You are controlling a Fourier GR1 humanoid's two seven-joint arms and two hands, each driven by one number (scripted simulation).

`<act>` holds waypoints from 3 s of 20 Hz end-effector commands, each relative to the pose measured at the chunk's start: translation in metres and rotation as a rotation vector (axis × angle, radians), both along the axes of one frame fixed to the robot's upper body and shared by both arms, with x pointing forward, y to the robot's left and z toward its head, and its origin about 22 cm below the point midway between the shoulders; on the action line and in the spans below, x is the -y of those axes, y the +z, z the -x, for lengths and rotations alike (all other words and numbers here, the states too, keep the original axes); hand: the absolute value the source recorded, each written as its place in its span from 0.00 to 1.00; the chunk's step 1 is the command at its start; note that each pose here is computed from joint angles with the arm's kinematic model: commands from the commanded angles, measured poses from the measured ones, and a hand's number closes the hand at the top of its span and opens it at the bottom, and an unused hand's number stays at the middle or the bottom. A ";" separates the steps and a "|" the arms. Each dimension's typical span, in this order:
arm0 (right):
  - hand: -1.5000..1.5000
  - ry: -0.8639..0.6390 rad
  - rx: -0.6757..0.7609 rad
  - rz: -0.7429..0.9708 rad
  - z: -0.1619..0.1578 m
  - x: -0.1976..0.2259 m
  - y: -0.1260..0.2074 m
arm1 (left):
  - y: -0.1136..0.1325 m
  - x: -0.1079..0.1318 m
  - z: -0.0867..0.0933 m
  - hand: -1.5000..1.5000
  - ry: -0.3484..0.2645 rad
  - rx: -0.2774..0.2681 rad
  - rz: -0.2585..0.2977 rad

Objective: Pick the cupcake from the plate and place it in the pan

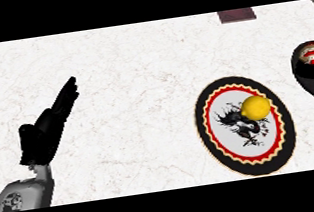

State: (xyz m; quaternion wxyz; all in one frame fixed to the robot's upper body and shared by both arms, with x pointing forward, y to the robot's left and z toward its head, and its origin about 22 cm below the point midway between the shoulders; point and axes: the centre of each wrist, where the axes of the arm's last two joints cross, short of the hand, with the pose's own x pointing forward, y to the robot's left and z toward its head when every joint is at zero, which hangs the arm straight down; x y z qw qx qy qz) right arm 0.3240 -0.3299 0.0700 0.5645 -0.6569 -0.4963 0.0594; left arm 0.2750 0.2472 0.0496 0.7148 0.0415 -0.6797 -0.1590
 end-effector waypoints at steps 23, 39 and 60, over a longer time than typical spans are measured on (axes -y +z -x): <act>0.00 -0.108 -0.195 -0.288 -0.001 0.150 -0.043 | 0.003 0.013 0.003 0.50 -0.040 0.024 -0.008; 0.00 0.076 0.453 -0.621 0.045 0.190 -0.049 | 0.014 0.000 -0.001 0.50 0.007 0.022 0.003; 0.00 0.297 0.528 -0.580 0.155 0.179 -0.144 | 0.014 -0.001 0.009 0.50 0.006 0.006 0.009</act>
